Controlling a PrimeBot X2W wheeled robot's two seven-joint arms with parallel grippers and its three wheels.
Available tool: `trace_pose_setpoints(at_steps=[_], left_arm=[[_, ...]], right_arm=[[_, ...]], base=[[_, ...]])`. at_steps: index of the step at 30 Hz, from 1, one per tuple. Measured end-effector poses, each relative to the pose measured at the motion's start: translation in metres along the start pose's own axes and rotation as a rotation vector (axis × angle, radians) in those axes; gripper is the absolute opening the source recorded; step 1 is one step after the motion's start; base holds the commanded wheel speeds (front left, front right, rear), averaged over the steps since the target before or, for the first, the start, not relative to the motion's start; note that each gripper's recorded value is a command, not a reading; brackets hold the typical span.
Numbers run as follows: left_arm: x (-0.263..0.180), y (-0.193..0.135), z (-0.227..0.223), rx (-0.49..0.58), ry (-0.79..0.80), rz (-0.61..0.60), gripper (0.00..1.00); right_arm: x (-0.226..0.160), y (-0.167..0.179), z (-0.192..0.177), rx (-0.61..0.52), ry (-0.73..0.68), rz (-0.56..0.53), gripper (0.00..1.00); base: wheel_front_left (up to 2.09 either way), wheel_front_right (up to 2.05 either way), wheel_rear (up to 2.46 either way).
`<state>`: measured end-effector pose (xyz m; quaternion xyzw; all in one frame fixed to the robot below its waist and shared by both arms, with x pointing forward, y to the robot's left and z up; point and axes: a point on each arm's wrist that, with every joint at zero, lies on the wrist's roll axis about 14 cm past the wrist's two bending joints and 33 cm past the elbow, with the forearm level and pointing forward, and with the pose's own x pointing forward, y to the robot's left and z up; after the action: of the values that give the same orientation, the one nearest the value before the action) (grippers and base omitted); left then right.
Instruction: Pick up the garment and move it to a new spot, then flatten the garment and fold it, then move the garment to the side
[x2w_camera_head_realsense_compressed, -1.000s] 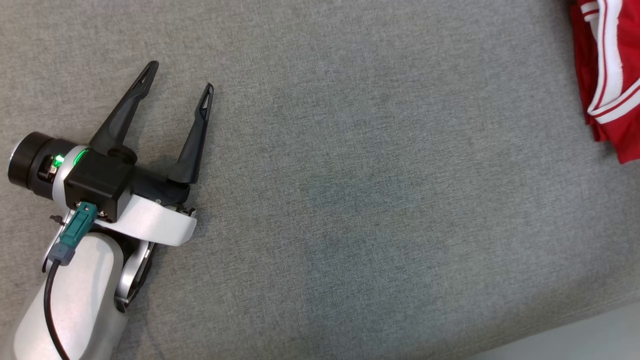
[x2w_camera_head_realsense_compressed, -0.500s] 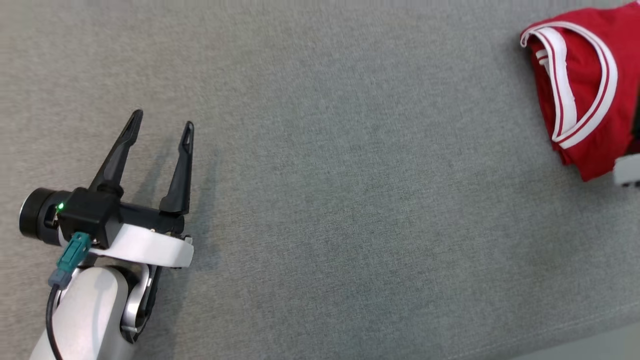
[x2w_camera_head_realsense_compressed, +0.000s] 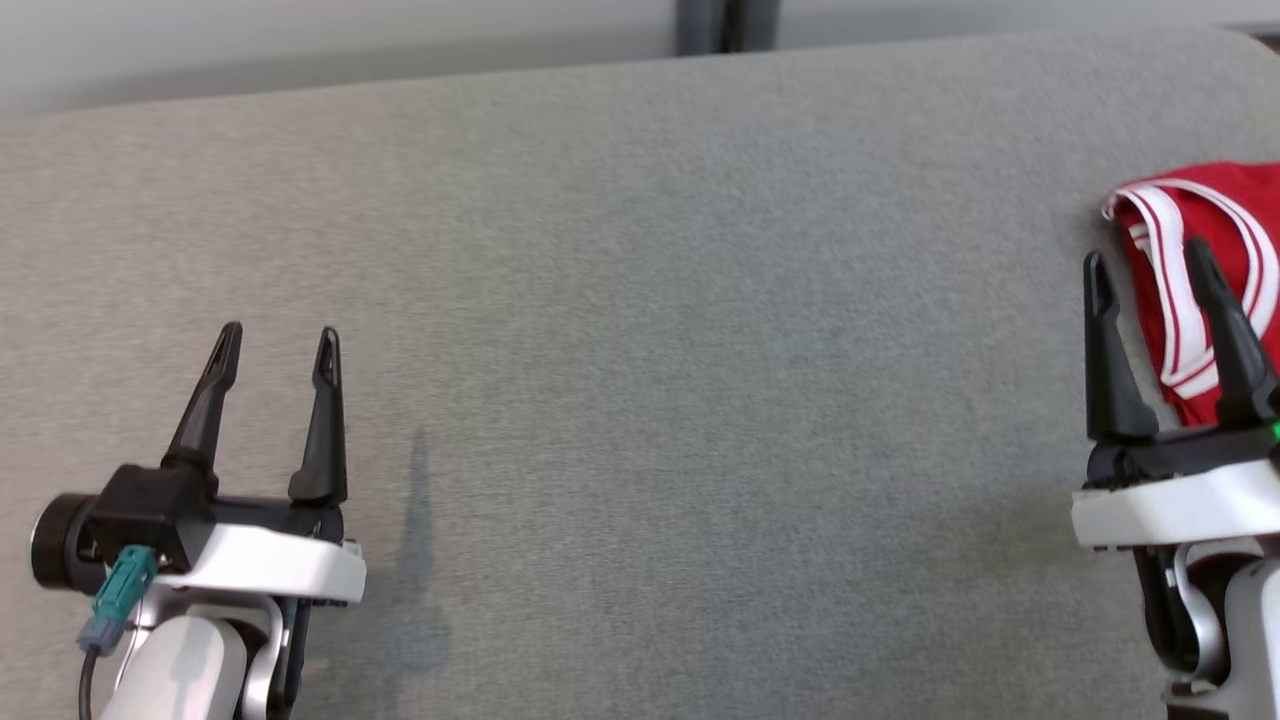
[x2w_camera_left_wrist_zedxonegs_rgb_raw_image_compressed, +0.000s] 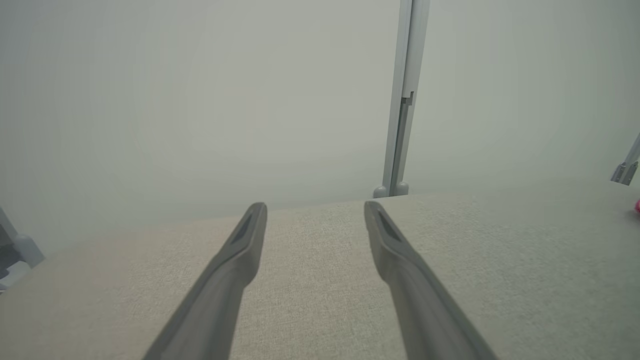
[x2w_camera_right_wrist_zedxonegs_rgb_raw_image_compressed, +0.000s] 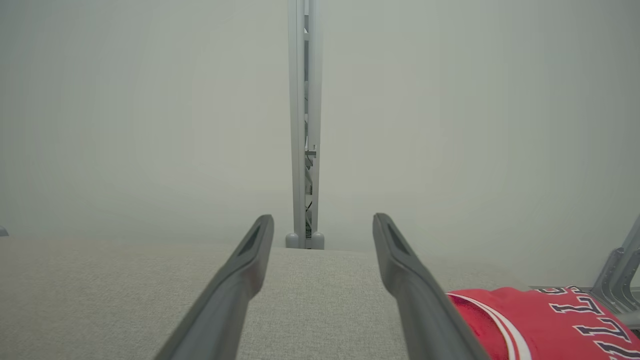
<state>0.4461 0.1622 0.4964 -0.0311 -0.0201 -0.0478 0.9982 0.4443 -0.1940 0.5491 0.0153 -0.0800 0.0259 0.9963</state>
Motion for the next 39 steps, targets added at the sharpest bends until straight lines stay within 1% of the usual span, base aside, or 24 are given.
trace_pose_setpoints(at_steps=[6,15,19,27,39], left_arm=[[-0.031,0.019,0.012,0.011,-0.004,0.060,1.00],[-0.060,0.022,0.021,0.016,-0.003,0.082,1.00],[-0.070,0.020,0.022,0.015,0.006,0.080,1.00],[-0.083,0.014,0.024,0.018,0.020,0.068,1.00],[-0.088,0.012,0.027,0.028,0.027,0.061,1.00]], right_arm=[[-0.016,0.016,-0.003,0.024,0.049,0.032,1.00],[-0.041,0.024,-0.005,0.034,0.084,0.044,1.00],[-0.051,0.022,-0.004,0.036,0.092,0.036,1.00],[-0.072,0.012,-0.011,0.043,0.132,0.001,1.00],[-0.078,0.010,-0.007,0.056,0.123,-0.008,1.00]], base=[[0.00,0.00,0.00],[0.00,0.00,0.00],[0.00,0.00,0.00],[0.00,0.00,0.00],[0.00,0.00,0.00]])
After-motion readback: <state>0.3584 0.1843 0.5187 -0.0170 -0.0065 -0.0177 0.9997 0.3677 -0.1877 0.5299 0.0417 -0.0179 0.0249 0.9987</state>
